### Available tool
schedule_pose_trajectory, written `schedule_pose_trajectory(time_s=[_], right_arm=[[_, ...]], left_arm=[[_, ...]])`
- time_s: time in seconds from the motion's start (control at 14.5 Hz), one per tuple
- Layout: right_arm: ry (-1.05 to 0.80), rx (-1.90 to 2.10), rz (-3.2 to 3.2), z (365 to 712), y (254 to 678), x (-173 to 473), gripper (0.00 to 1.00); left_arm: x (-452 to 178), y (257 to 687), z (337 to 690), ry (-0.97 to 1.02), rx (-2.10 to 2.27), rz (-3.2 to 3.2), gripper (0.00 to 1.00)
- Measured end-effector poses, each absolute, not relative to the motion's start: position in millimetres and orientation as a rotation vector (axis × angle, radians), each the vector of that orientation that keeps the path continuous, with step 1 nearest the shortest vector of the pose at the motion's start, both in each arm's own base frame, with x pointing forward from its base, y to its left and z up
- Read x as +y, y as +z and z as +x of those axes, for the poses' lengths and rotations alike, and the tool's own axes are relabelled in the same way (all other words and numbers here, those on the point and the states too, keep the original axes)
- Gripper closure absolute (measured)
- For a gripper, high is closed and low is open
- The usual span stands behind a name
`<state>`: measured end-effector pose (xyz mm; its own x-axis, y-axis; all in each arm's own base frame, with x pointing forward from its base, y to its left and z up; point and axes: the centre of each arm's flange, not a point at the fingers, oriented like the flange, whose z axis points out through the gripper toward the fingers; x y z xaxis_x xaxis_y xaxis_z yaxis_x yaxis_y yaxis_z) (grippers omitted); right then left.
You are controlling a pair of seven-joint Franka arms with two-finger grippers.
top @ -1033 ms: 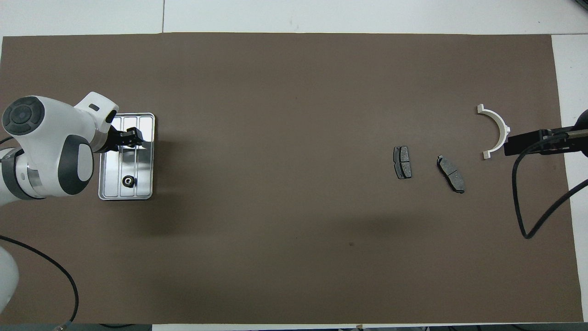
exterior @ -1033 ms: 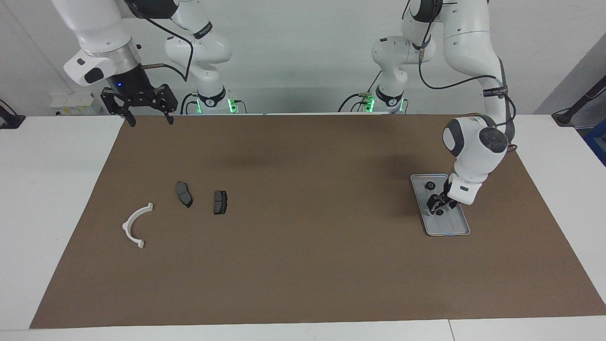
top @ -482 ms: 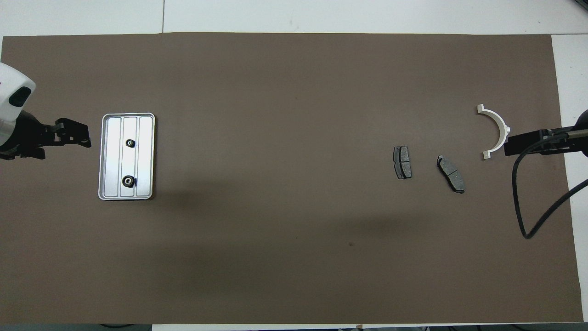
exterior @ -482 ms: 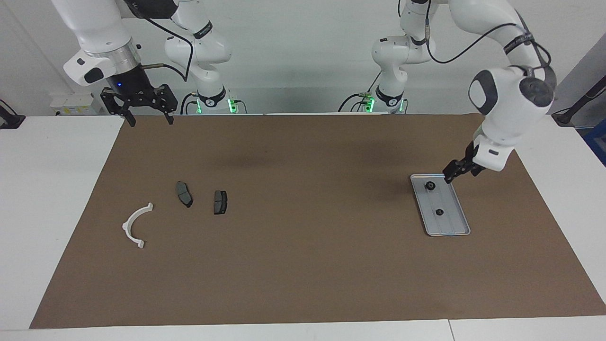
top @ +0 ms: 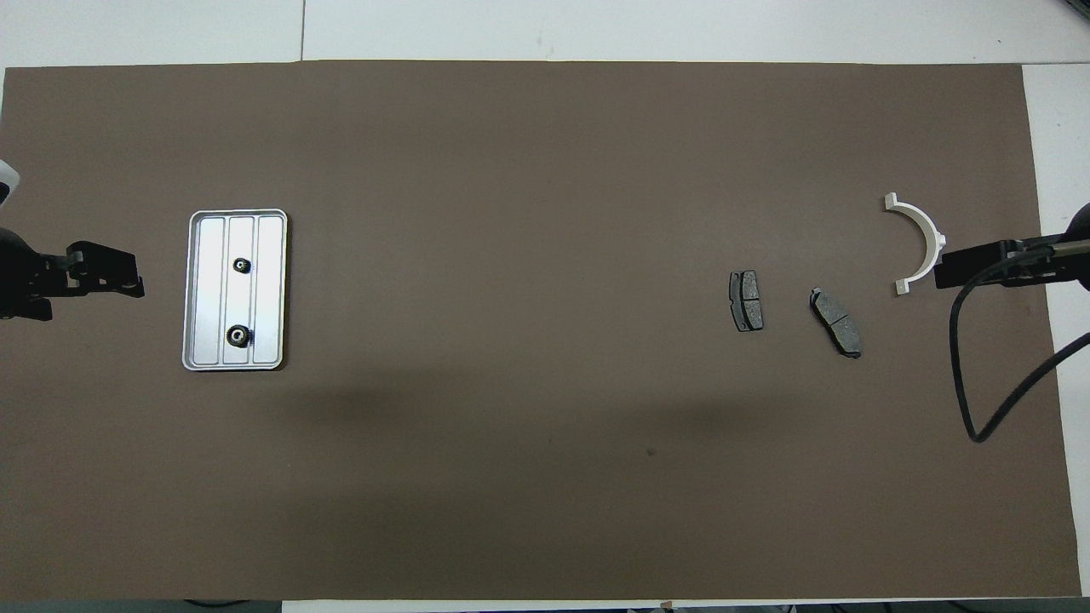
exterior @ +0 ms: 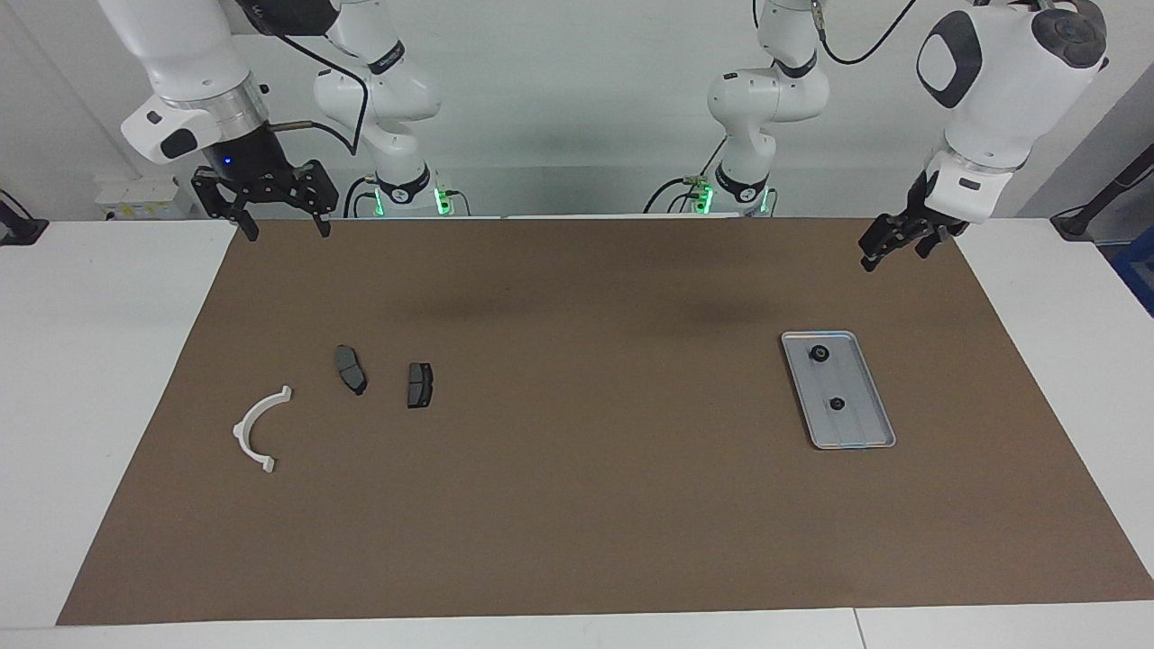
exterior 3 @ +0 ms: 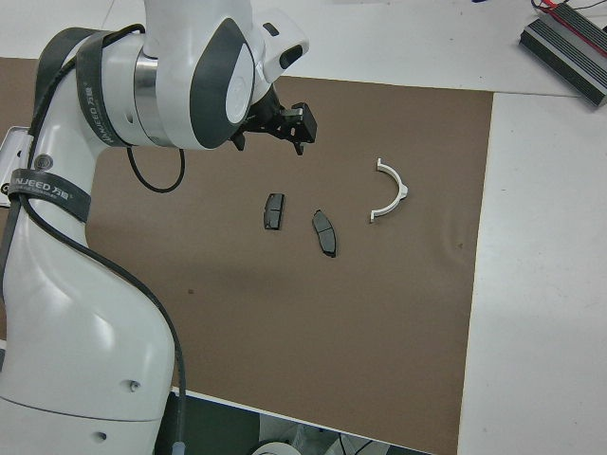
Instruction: Pick bearing gear from pile to tray
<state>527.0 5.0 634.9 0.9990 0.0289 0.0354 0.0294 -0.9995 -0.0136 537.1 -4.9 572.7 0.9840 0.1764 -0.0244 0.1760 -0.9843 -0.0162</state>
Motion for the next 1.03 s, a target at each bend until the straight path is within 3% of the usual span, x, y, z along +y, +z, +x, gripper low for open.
schedule_pose_trajectory(time_s=[1.03], right_arm=[[-0.055, -0.045, -3.127, 527.0, 634.9, 4.8, 0.00]], left_arm=[[-9.6, 568.3, 563.3, -0.016, -0.254, -3.121, 0.00]])
